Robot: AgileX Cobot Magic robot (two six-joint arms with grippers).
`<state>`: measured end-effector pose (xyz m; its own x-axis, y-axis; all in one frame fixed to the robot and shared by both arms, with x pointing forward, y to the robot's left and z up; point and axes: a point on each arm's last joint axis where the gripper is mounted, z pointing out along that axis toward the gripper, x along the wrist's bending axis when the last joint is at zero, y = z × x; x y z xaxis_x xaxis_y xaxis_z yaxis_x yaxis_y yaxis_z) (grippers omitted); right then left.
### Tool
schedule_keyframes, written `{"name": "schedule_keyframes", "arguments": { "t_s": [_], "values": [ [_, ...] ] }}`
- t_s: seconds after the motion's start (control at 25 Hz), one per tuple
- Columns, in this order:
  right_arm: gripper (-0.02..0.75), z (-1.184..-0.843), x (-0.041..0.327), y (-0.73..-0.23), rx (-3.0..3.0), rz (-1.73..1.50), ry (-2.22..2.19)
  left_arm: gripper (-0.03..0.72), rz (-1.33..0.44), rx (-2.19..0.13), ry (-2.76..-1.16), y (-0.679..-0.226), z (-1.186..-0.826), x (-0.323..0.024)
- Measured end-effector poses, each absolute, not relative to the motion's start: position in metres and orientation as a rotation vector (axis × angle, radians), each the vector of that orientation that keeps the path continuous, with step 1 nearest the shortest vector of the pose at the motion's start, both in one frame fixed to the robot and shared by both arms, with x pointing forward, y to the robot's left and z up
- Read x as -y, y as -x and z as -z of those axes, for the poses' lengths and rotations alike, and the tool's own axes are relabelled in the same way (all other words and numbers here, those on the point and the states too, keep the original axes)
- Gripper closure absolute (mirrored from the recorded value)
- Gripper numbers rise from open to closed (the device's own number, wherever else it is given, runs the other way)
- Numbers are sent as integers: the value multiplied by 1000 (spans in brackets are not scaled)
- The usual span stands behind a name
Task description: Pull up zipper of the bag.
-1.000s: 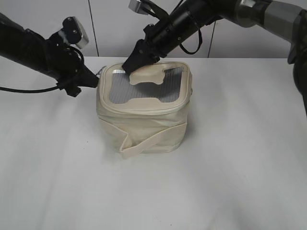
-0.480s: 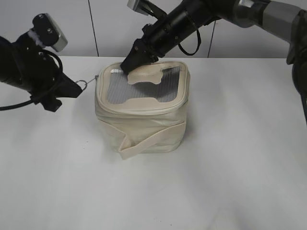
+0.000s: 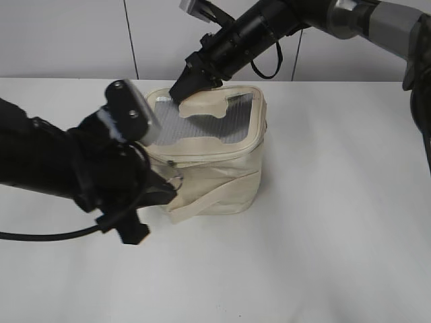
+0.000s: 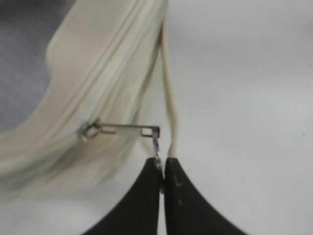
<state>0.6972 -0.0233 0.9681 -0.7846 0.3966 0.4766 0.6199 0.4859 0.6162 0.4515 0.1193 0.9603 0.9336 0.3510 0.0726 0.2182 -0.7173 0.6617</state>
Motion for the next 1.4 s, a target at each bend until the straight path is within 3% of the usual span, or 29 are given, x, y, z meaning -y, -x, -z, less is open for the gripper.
{"name": "schedule_keyframes", "arguments": {
  "t_s": [0.16,0.28,0.32,0.4,0.48,0.56,0.64,0.84,1.04,1.2,1.32,1.4],
  "values": [
    [687,-968,23,-697,2463,1187,865,692,-362,-383,-2335,-435,-969,-78],
    [672,-968,25,-698,2451,1183,888,692,-342,-511,-2293,-437,-968,-77],
    [643,-968,26,-699,2447,1184,895,684,-315,-545,-2282,-439,-967,-80],
    [503,-971,31,-702,2432,1198,923,622,-248,-604,-2252,-446,-967,-88],
    [363,-979,45,-708,2438,1204,972,511,-158,-631,-2206,-451,-974,-100],
    [306,-990,63,-713,2453,1189,1048,392,-58,-649,-2142,-454,-987,-117],
    [315,-1006,86,-718,2463,1182,1110,330,-1,-713,-2096,-459,-997,-137],
    [399,-1027,145,-725,2344,1229,1282,330,-70,-742,-2085,-503,-1027,-176],
    [464,-1002,199,-685,2246,1178,1433,333,-65,-550,-2111,-576,-1056,-148],
    [474,-984,222,-626,2264,1395,1643,332,-20,-434,-2195,-625,-1048,-112],
    [416,-972,225,-592,2310,1554,1675,318,45,-374,-2243,-650,-1037,-87],
    [303,-961,226,-581,2332,1583,1660,309,125,-355,-2271,-660,-1021,-73]
  ]
}}
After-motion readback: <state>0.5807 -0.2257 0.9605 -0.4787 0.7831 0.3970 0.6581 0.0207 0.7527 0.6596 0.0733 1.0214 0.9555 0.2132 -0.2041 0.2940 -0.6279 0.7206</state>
